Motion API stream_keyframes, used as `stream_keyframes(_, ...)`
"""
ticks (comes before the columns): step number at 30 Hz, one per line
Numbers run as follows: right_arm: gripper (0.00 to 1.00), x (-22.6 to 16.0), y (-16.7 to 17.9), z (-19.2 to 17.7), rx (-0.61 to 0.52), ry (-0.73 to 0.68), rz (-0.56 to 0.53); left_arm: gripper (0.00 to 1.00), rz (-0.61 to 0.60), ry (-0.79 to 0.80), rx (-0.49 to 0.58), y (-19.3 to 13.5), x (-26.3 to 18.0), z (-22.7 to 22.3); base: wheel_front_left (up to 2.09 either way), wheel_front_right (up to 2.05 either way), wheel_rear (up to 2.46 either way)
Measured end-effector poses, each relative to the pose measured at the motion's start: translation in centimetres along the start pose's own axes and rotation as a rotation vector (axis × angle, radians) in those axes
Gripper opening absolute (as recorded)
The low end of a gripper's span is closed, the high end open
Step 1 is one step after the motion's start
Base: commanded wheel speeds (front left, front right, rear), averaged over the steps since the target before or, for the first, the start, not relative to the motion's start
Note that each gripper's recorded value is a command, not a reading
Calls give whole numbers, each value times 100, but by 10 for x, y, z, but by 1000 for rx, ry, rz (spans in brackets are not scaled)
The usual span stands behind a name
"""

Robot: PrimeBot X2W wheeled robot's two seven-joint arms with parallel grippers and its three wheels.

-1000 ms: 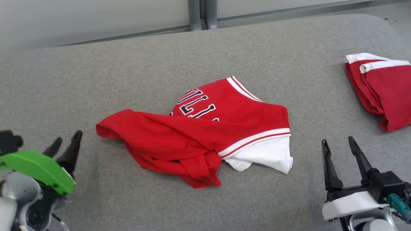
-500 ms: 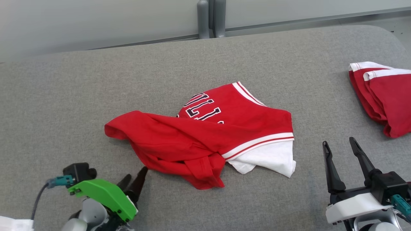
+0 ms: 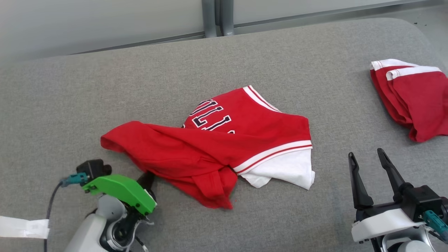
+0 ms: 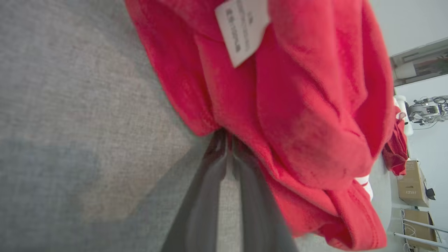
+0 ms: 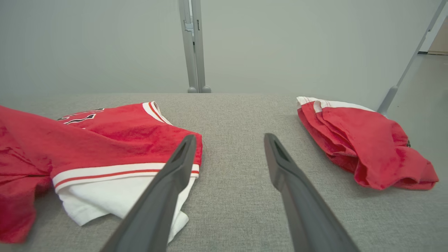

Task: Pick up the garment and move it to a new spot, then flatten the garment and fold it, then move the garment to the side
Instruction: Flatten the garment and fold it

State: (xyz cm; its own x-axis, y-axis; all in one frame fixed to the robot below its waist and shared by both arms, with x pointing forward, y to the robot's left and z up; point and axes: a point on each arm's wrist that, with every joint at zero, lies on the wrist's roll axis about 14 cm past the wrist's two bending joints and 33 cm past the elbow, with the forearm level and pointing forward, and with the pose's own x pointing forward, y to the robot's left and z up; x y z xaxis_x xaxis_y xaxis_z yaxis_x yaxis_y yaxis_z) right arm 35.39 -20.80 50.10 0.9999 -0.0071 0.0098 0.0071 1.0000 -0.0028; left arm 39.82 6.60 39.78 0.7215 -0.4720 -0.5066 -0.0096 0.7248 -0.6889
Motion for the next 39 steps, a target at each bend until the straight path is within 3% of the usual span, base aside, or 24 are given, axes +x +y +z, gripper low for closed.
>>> stream_keyframes(7, 100, -6, -10, -5, 24, 2, -42, 0, -86, -140, 16, -21, 7, 53, 0, 0, 0)
stream_keyframes(11, 100, -8, -11, -8, 38, 5, -52, 0, -127, -200, 139, -37, -3, 79, 0, 0, 0)
stream_keyframes(15, 100, -12, -13, -9, 42, 2, -60, 0, -220, -299, 285, -78, -30, 108, 0, 0, 0)
stream_keyframes(20, 100, -13, -11, -12, 59, 7, -57, 0, -249, -310, 373, -99, -76, 103, 0, 0, 0)
stream_keyframes(23, 100, -11, -6, -14, 75, 9, -43, 0, -150, -274, 398, -74, -94, 91, 0, 0, 0)
stream_keyframes(33, 100, 5, 16, -21, 66, 26, 29, 0, 227, -110, 221, 59, -110, 36, 0, 0, 0)
stream_keyframes(35, 100, 9, 22, -19, 62, 20, 49, 58, 289, -105, 224, 78, -112, 33, 0, 0, 0)
stream_keyframes(36, 100, 10, 24, -18, 62, 18, 54, 100, 294, -109, 226, 80, -111, 33, 0, 0, 0)
stream_keyframes(39, 100, 11, 24, -16, 57, 13, 58, 100, 245, -161, 195, 65, -102, 41, 0, 0, 0)
